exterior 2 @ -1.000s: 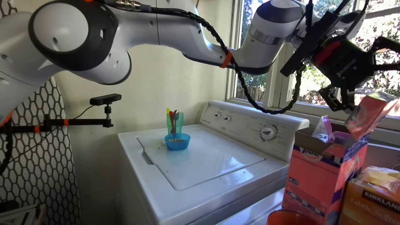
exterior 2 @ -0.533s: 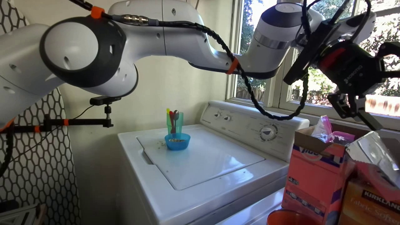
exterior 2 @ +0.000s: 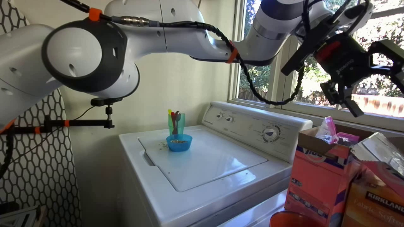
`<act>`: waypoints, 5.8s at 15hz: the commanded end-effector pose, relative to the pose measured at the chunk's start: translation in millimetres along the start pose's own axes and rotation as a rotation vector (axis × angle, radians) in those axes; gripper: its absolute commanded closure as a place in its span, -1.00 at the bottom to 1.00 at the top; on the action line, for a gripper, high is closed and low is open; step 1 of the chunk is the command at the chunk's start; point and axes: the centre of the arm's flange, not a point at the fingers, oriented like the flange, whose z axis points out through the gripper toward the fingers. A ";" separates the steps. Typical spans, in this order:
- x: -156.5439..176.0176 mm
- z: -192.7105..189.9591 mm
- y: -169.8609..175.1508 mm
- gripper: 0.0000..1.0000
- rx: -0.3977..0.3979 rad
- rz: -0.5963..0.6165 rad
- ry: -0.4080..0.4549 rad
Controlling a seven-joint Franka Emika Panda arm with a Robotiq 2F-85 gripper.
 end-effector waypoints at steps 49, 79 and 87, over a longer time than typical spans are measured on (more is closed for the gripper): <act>-159.2 -308.2 -203.0 -1.00 0.541 -1.061 0.376; -345.3 -295.6 -315.0 -1.00 0.788 -2.064 1.058; -344.6 -293.7 -315.1 -1.00 0.760 -2.103 1.035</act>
